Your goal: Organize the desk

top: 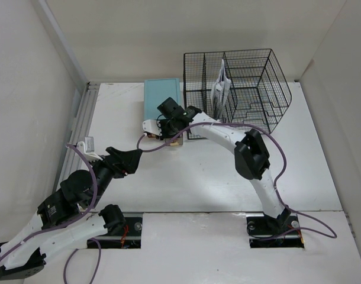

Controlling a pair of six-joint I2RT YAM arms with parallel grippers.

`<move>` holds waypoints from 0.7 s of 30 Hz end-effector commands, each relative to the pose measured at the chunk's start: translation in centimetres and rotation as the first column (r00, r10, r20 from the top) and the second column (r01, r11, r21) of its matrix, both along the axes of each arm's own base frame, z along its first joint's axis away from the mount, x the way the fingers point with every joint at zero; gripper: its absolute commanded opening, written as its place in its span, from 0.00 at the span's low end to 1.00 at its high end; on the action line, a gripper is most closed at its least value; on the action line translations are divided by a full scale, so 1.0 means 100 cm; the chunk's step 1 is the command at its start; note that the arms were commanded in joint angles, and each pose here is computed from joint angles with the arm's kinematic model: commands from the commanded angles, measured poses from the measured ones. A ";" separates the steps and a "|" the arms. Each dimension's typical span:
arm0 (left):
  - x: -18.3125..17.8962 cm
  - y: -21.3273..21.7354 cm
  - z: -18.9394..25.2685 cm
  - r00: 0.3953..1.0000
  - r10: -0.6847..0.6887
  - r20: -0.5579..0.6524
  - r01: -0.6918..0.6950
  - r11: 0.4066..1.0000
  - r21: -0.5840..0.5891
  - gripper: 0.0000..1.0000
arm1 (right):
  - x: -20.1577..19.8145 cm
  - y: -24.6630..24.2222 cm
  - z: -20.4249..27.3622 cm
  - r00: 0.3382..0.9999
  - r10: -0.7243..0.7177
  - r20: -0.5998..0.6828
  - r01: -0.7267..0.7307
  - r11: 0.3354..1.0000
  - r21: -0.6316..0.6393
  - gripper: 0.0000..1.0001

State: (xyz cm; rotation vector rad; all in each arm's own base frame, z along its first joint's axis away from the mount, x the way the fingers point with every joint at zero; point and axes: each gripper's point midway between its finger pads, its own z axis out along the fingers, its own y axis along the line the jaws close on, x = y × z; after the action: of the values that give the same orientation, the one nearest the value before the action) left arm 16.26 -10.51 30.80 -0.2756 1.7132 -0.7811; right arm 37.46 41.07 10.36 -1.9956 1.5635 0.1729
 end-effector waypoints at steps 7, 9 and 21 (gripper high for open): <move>0.000 0.000 0.006 1.000 -0.003 0.023 0.003 1.000 -0.011 0.84 | 0.006 0.012 0.050 0.996 -0.007 0.090 -0.002 0.996 0.091 0.42; 0.000 0.000 0.006 1.000 -0.003 0.023 0.003 1.000 -0.011 0.84 | 0.007 0.013 0.058 0.994 -0.009 0.107 -0.003 0.994 0.111 0.44; 0.000 0.000 0.006 1.000 -0.003 0.023 0.003 1.000 -0.011 0.84 | -0.053 0.029 0.110 0.993 0.078 -0.086 -0.046 0.945 0.323 0.00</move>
State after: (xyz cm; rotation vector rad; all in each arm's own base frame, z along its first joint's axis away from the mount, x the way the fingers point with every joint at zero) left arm 16.25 -10.52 30.81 -0.2735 1.7132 -0.7806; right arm 35.80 42.20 16.76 -1.8403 1.5284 0.2984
